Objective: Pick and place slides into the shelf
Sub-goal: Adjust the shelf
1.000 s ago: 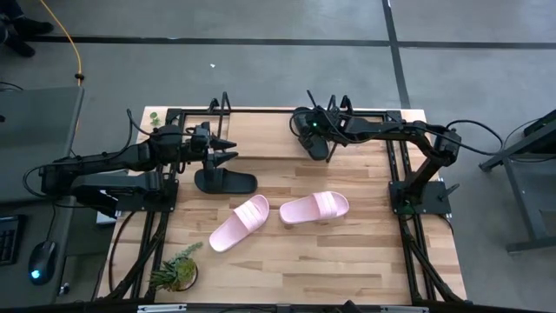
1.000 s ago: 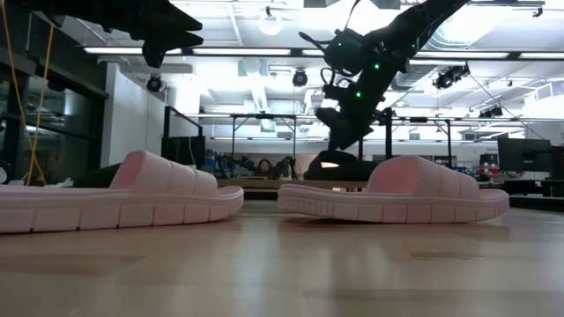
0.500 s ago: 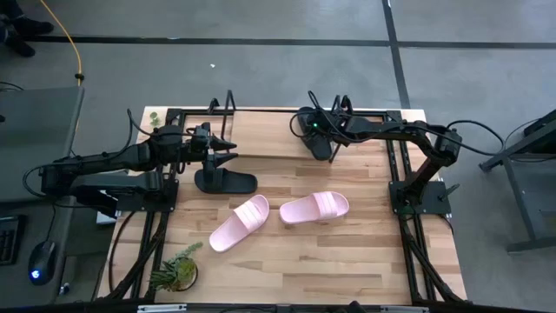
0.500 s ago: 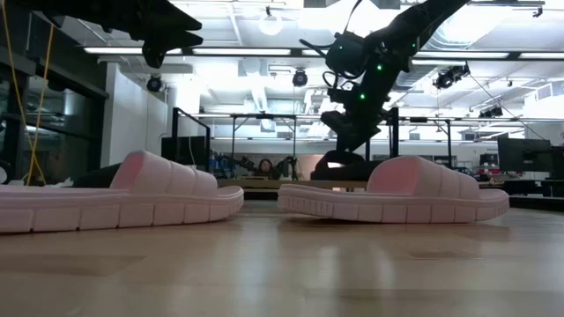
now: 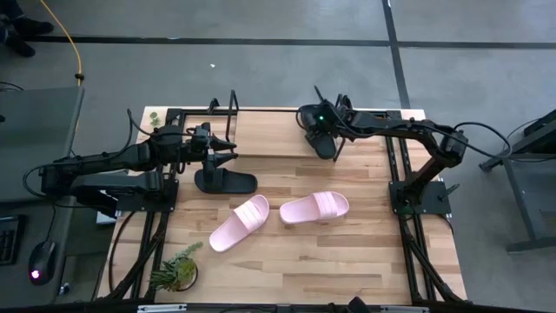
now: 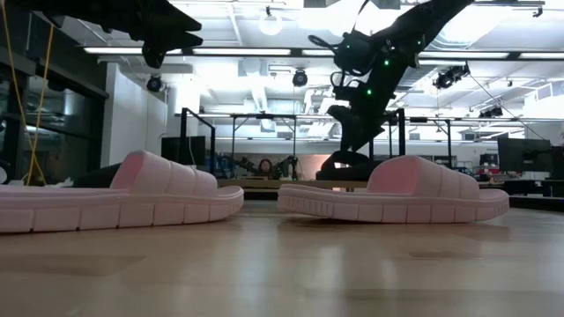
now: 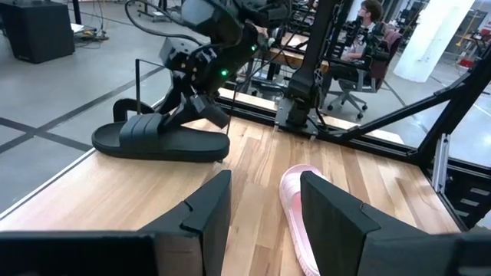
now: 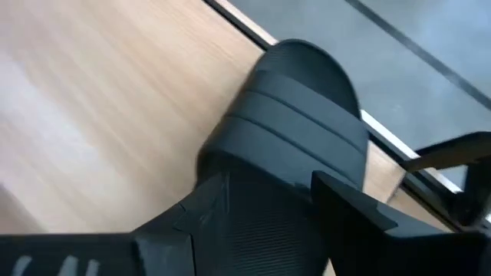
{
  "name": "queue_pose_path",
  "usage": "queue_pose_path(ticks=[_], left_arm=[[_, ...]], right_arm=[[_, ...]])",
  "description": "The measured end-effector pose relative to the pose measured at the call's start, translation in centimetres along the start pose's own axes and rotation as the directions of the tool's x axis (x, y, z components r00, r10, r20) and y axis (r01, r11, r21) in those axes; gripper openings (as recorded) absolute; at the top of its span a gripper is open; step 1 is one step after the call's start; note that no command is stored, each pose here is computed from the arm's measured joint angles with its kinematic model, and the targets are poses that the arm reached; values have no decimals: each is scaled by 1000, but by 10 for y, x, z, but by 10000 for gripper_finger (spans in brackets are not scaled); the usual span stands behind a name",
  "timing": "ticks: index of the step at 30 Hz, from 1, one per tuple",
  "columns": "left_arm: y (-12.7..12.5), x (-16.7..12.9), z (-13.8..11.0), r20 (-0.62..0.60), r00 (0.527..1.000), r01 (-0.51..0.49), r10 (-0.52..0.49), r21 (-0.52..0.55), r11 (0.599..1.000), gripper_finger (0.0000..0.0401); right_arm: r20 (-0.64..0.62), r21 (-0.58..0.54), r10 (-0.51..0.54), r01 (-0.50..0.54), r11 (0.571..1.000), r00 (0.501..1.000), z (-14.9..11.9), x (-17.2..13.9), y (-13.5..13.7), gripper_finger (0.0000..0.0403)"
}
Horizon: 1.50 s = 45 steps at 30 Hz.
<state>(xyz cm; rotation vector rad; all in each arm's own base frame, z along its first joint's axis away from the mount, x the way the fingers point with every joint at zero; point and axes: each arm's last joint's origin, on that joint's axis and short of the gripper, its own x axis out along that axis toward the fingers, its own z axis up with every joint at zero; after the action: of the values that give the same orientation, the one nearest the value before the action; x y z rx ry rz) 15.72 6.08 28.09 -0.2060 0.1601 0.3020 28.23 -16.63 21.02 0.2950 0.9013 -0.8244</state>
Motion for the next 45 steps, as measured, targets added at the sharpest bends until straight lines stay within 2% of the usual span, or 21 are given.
queue_pose_path(ticks=[5, 11, 16, 32, 45], left_arm=[[0, 0, 0, 0, 1000, 0, 0, 0, 1000, 143], [0, 0, 0, -2, 1000, 0, 0, -1, 1000, 143], [0, 0, 0, -3, 1000, 0, 0, 0, 1000, 143], [0, 0, 0, -3, 1000, 0, 0, -3, 1000, 143], [0, 0, 0, -3, 1000, 0, 0, -4, 1000, 143]], right_arm=[[15, -6, 49, -49, 999, 999, 3, -7, -4, 177], [15, 0, 158, -158, 987, 987, 8, -5, -17, 177], [11, 19, 194, -194, 981, 981, 10, -3, -28, 177], [-10, 44, 220, -220, 975, 975, 9, -2, -32, 177], [-22, 51, 300, -298, 953, 954, 9, -3, -38, 177]])
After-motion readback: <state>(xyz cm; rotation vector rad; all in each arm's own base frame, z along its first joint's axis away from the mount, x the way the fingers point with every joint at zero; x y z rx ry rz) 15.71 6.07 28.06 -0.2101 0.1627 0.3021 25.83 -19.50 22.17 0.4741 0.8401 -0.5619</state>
